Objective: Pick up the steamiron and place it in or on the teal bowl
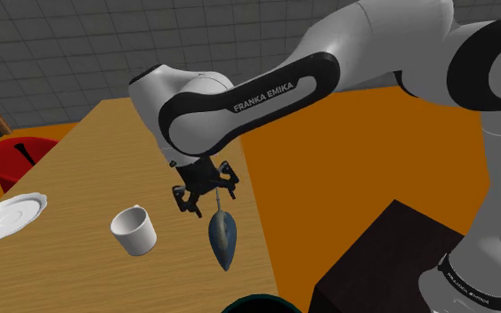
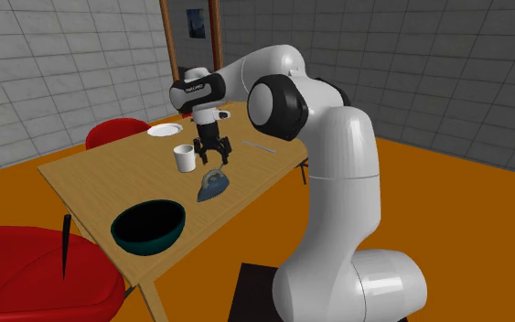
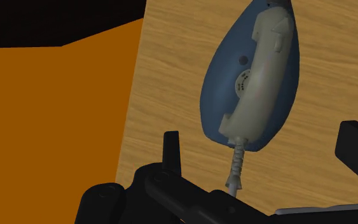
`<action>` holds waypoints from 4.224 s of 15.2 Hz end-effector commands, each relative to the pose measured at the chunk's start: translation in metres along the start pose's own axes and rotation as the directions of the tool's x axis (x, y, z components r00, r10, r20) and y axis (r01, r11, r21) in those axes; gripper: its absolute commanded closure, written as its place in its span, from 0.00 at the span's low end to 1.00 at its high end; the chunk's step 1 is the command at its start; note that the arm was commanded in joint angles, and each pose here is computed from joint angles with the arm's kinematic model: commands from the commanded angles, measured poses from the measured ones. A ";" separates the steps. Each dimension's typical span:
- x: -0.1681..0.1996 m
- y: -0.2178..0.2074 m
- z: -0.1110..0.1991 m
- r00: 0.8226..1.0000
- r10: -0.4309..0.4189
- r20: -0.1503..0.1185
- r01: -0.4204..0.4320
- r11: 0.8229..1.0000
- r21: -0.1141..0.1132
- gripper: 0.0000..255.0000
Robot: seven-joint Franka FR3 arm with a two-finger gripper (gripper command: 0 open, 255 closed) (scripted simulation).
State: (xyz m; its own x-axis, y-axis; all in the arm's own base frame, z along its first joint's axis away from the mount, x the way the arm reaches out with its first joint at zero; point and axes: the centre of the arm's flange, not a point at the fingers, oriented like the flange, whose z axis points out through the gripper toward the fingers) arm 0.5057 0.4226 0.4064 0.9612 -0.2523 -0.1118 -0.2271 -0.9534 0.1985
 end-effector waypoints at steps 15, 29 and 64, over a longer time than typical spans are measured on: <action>0.001 -0.004 0.038 1.000 0.003 0.001 -0.003 1.000 -0.001 1.00; -0.002 0.001 0.013 1.000 0.003 0.001 -0.003 1.000 -0.001 1.00; -0.110 0.021 -0.124 1.000 0.003 0.001 -0.003 1.000 -0.001 1.00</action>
State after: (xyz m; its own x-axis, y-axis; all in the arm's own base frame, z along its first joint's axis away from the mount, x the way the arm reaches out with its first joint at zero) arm 0.4243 0.4457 0.5434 0.9607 -0.2537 -0.1124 -0.2283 -0.9529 0.1996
